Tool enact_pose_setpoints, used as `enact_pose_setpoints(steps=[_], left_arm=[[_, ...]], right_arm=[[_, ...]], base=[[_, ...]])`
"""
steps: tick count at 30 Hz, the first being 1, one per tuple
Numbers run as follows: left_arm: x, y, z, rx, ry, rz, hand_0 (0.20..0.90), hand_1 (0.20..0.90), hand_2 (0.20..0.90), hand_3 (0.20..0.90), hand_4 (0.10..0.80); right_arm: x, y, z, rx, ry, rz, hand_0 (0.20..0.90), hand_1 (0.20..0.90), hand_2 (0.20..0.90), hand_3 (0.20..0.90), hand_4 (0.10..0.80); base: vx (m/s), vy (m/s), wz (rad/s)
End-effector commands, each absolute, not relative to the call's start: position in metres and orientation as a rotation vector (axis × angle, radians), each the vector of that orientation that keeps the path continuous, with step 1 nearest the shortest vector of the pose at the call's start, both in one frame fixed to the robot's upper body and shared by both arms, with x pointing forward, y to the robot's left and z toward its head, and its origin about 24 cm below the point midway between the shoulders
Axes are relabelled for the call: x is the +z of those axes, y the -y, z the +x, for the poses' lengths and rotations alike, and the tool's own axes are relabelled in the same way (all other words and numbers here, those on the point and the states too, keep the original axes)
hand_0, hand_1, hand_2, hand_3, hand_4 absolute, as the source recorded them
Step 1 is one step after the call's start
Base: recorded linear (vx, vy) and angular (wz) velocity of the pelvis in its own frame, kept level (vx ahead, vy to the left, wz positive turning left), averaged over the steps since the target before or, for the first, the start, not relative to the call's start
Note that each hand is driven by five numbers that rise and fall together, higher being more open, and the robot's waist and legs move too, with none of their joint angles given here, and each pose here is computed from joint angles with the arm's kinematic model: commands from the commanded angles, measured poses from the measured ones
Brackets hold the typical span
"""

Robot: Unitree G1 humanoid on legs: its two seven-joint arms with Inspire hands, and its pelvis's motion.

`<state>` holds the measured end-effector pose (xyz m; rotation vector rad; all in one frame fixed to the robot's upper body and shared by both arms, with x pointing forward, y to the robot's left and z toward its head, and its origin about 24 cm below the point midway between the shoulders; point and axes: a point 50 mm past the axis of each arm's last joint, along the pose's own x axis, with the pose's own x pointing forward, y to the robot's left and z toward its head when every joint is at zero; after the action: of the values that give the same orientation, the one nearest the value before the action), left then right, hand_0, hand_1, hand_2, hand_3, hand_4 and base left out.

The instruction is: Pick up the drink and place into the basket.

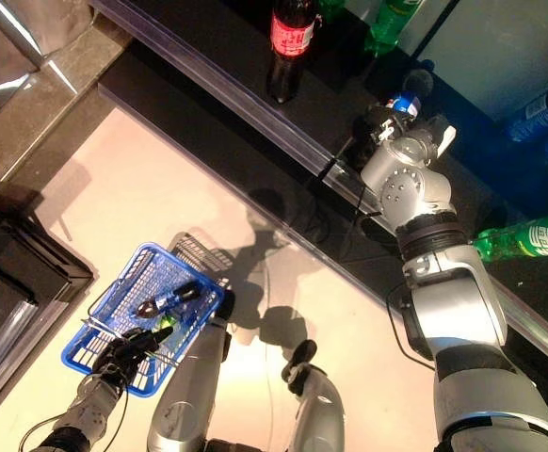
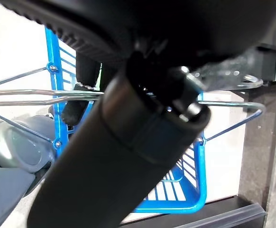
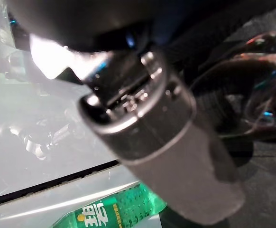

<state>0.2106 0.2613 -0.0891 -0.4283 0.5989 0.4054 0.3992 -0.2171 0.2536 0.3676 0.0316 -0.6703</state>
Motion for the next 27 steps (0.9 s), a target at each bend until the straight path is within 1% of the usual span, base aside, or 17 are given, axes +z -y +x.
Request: enact_pose_setpoints(steps=[1, 12, 18, 23, 24, 25, 26, 27], left_arm=[[-0.091, -0.265, 0.184, 0.322, -0.601, -0.34, 0.3, 0.3, 0.3, 0.2, 0.1], [-0.087, -0.276, 0.184, 0.342, -0.59, -0.335, 0.3, 0.3, 0.3, 0.2, 0.1], [-0.085, -0.28, 0.184, 0.335, -0.58, -0.338, 0.3, 0.3, 0.3, 0.2, 0.1], [-0.083, -0.281, 0.187, 0.32, -0.577, -0.339, 0.3, 0.3, 0.3, 0.2, 0.1], [-0.083, -0.281, 0.187, 0.319, -0.577, -0.339, 0.3, 0.3, 0.3, 0.2, 0.1], [-0.083, -0.282, 0.187, 0.317, -0.576, -0.338, 0.3, 0.3, 0.3, 0.2, 0.1], [-0.082, -0.283, 0.187, 0.314, -0.575, -0.337, 0.3, 0.3, 0.3, 0.2, 0.1], [-0.081, -0.284, 0.188, 0.314, -0.57, -0.336, 0.3, 0.3, 0.3, 0.2, 0.1]], right_arm=[[0.308, 0.223, 0.394, -0.653, 0.124, 0.385, 0.9, 0.9, 0.9, 0.9, 0.8], [0.293, 0.242, 0.398, -0.721, -0.011, 0.337, 0.9, 0.9, 0.9, 0.9, 0.8], [0.267, 0.267, 0.398, -0.761, -0.2, 0.247, 0.9, 0.9, 0.9, 0.9, 0.8], [0.255, 0.284, 0.394, -0.747, -0.32, 0.161, 0.9, 0.9, 0.9, 0.9, 0.8], [0.254, 0.285, 0.394, -0.745, -0.331, 0.156, 0.853, 0.853, 0.853, 0.845, 0.745], [0.25, 0.288, 0.392, -0.737, -0.363, 0.14, 0.634, 0.634, 0.634, 0.59, 0.49], [0.247, 0.291, 0.391, -0.735, -0.387, 0.13, 0.476, 0.476, 0.476, 0.406, 0.306], [0.243, 0.294, 0.389, -0.724, -0.422, 0.121, 0.333, 0.333, 0.333, 0.238, 0.138]], base=[[0.0, 0.0, 0.0], [0.027, -0.006, -0.01], [0.0, 0.0, 0.0], [0.0, 0.0, 0.01], [0.0, 0.0, 0.0], [0.0, 0.0, 0.0], [0.0, 0.0, 0.0], [0.0, 0.0, 0.0]])
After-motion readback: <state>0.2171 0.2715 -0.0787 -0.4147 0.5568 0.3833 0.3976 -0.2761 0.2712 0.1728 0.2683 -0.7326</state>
